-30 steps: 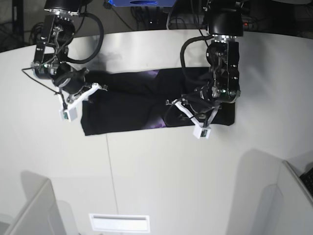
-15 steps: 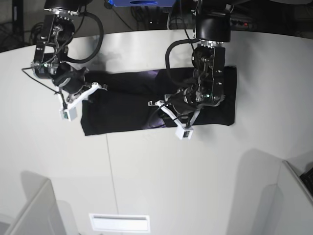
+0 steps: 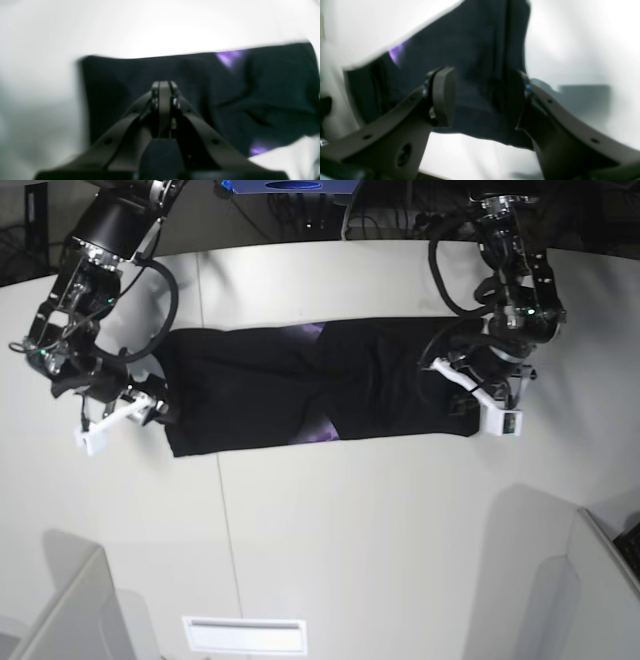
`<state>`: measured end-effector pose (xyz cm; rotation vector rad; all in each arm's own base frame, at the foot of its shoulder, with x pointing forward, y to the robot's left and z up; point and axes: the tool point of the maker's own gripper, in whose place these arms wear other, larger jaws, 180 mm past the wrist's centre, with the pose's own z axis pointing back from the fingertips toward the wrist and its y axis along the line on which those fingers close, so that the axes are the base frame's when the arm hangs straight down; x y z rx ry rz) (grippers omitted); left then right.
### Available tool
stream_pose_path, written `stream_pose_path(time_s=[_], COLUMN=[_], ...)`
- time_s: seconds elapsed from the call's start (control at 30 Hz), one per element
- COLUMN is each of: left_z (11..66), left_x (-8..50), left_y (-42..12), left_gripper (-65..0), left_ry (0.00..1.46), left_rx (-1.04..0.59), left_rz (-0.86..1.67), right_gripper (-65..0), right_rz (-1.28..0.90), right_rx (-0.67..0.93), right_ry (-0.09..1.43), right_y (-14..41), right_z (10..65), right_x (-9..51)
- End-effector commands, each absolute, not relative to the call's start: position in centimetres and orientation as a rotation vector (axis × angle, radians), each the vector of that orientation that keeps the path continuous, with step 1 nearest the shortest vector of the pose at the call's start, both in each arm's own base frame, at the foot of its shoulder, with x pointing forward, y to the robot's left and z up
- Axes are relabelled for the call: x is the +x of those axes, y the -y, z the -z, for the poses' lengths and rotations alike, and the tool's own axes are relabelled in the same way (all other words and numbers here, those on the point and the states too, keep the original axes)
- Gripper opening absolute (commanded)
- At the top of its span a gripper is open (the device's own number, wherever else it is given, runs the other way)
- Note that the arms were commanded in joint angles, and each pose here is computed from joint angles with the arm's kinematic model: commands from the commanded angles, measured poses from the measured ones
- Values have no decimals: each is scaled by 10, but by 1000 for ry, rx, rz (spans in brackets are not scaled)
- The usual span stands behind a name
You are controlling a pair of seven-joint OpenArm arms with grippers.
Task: Fold the T-shirt properly
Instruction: 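Release the strip and raise both grippers away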
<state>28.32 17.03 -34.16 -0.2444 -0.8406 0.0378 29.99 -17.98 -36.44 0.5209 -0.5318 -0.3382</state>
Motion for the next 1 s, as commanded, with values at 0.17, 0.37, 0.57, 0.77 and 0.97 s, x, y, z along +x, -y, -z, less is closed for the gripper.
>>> stream_pose_path(time_s=[0.17,0.37,0.57,0.77,0.97], left_z=[320,321,316,318,326], left_x=[249,207,188,185,186], left_y=[-278,-335,-361,-361,-362], left_gripper=[-650,-650,-650,-650,-650], left_ry=[907,830,791,779,770], left_rx=[-39,116,211,215,197], left_rz=[-75,-26,1,8,-9], right_gripper=[-336,-336,-345,-291,-165], right_rz=[375,381,426,423,456], right_rx=[641,648,675,672,664], right_ry=[519,469,414,402,405], right_y=[208,216,214,213,219], right_z=[360,369,385,388,396], right_x=[319,319,316,315,316])
